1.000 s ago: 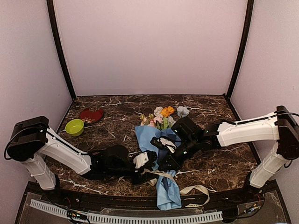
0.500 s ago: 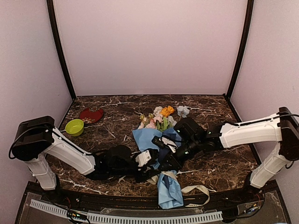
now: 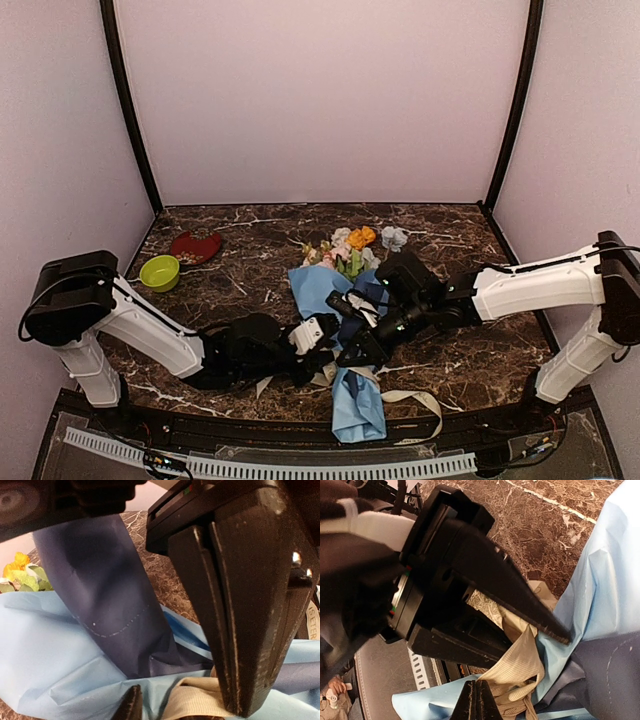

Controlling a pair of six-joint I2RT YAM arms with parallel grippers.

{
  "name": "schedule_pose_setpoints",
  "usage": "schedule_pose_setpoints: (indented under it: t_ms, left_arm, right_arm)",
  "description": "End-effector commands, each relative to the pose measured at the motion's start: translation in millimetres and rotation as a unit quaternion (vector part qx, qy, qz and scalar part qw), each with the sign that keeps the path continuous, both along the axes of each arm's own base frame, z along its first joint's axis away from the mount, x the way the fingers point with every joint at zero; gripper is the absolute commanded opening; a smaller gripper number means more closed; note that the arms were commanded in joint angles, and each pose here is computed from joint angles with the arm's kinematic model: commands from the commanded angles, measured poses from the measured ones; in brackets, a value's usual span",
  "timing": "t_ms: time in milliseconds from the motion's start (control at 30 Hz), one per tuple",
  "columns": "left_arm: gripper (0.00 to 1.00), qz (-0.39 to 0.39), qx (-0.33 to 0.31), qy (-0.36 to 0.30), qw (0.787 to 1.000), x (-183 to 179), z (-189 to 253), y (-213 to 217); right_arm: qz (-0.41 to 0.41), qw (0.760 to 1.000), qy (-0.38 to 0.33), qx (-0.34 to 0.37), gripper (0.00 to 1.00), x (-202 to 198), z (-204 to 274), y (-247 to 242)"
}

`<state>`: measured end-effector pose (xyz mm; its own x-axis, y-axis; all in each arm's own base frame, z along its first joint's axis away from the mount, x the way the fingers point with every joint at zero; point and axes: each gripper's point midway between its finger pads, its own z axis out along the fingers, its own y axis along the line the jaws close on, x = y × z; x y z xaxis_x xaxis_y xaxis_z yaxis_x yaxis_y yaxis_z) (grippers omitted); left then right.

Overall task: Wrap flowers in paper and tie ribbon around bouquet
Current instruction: Cross the half-tied ribbon over the folded bouquet.

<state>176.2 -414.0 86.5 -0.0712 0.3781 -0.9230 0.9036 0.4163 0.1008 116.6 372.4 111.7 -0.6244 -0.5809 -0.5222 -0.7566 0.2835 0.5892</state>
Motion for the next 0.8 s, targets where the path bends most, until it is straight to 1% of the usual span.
schedule_pose_setpoints:
  t_ms: [0,33,67,133,233,267,300,367,467,567,667,767]
  left_arm:
    - [0.18,0.010,-0.021,-0.017,1.000,3,8,-1]
    - [0.15,0.009,-0.021,-0.018,1.000,3,8,-1]
    - [0.12,0.010,-0.020,-0.019,1.000,3,8,-1]
    - [0.07,0.012,-0.019,-0.021,1.000,3,7,0]
    - [0.03,0.009,-0.017,-0.023,1.000,2,6,0]
    - [0.01,0.008,-0.015,-0.024,1.000,1,6,0]
    - [0.01,0.008,-0.015,-0.025,1.000,0,6,-1]
    - [0.00,0.009,-0.014,-0.026,1.000,-1,5,-1]
    - [0.00,0.009,-0.013,-0.026,1.000,-2,4,-1]
    - [0.00,0.007,-0.009,-0.025,1.000,-4,1,0]
    - [0.00,0.012,-0.004,-0.025,1.000,-3,-1,1]
    - [0.01,0.012,-0.004,-0.022,1.000,-4,-2,2]
  right_arm:
    - [0.018,0.999,0.003,0.029,0.00,-7,13,6]
    - [0.014,1.000,-0.003,0.023,0.00,-5,12,4]
    - [0.011,1.000,-0.010,0.019,0.05,-3,13,3]
    - [-0.001,1.000,-0.022,0.015,0.21,4,20,-1]
    - [-0.019,0.999,-0.035,0.028,0.30,17,37,-5]
    - [-0.029,0.998,-0.039,0.034,0.31,22,43,-7]
    - [-0.044,0.998,-0.041,0.037,0.31,31,46,-9]
    - [-0.069,0.996,-0.038,0.032,0.25,40,45,-13]
    - [-0.079,0.996,-0.029,0.003,0.16,44,27,-16]
    - [-0.082,0.997,-0.009,-0.013,0.11,43,10,-14]
    - [-0.085,0.996,-0.008,-0.024,0.08,44,2,-12]
    - [-0.074,0.997,-0.005,-0.027,0.08,40,-4,-9]
